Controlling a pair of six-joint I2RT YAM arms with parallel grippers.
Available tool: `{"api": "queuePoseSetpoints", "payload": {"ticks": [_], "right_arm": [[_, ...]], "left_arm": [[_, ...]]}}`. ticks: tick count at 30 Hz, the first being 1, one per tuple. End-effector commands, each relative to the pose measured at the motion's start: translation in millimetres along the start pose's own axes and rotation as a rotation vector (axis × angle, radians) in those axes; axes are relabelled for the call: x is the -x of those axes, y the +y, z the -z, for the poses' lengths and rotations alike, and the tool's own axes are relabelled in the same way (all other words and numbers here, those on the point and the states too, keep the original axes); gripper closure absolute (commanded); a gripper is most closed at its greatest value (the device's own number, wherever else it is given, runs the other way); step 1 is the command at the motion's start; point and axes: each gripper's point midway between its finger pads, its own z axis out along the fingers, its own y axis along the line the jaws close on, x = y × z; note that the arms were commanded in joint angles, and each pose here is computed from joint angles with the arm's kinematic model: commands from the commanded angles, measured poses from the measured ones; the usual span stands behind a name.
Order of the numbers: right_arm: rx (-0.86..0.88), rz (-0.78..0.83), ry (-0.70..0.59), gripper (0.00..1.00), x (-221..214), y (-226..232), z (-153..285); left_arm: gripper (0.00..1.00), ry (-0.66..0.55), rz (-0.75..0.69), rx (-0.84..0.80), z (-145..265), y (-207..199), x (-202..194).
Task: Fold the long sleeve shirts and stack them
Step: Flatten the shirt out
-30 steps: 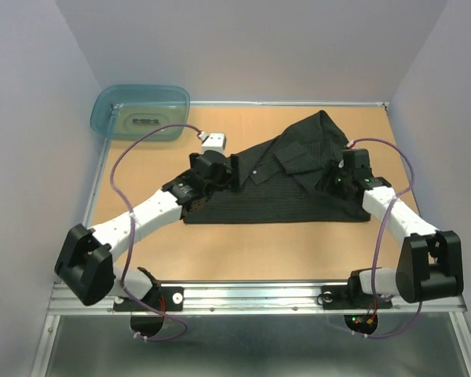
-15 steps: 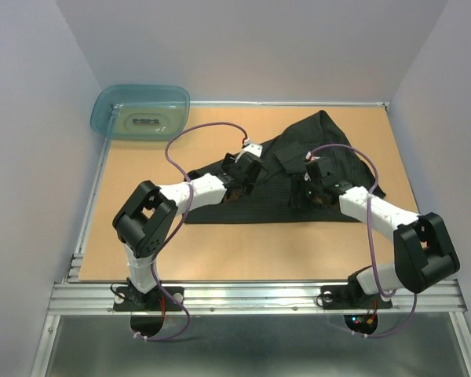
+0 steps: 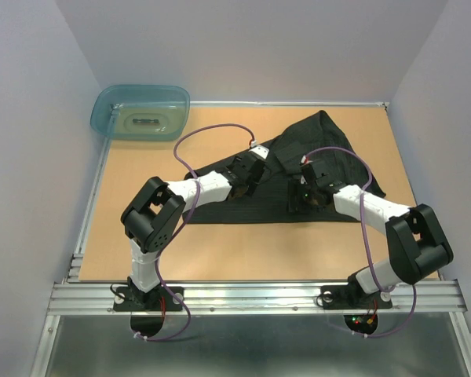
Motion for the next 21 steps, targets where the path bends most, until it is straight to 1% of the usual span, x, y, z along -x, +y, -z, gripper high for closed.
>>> {"api": "queuePoseSetpoints", "payload": {"ticks": [1,3,4,6,8,9,12,13,16,18,20,21], "right_arm": [[0.038,0.009,-0.063,0.31,28.1,17.4,4.9],[0.037,0.013,-0.056,0.31,25.5,17.4,2.5],[0.036,0.014,-0.051,0.31,23.4,17.0,1.5],[0.032,0.013,-0.043,0.31,19.6,15.4,0.4],[0.031,0.01,-0.04,0.31,17.4,14.5,0.1],[0.03,0.007,-0.035,0.31,14.6,13.9,-0.1],[0.026,0.003,-0.032,0.31,10.9,11.2,0.6],[0.027,0.005,-0.032,0.31,9.6,11.1,1.1],[0.028,0.007,-0.033,0.31,7.1,10.4,2.9],[0.029,0.005,-0.034,0.31,6.0,10.0,3.9],[0.028,0.002,-0.036,0.31,5.1,8.4,5.0],[0.028,0.004,-0.034,0.31,3.9,8.4,5.4]], "left_arm": [[0.38,-0.028,-0.005,-0.009,6.8,-1.2,14.1],[0.39,-0.007,-0.021,0.022,0.7,2.2,7.6],[0.41,-0.009,-0.022,0.027,-0.6,2.3,8.7],[0.43,-0.001,-0.025,0.03,-5.2,1.8,6.2],[0.49,-0.001,-0.025,0.039,-7.2,2.9,7.8],[0.55,0.002,-0.027,0.051,-10.0,5.0,6.7],[0.67,0.0,-0.024,0.064,-12.9,8.3,9.5],[0.77,-0.007,-0.018,0.066,-13.7,10.3,13.5],[0.9,-0.017,-0.028,0.097,-13.5,20.5,19.9],[0.9,-0.031,-0.025,0.123,-12.6,31.4,27.5],[0.9,-0.057,0.004,0.164,-12.9,51.5,42.6],[0.9,-0.062,-0.011,0.191,-15.0,60.9,46.8]]}}
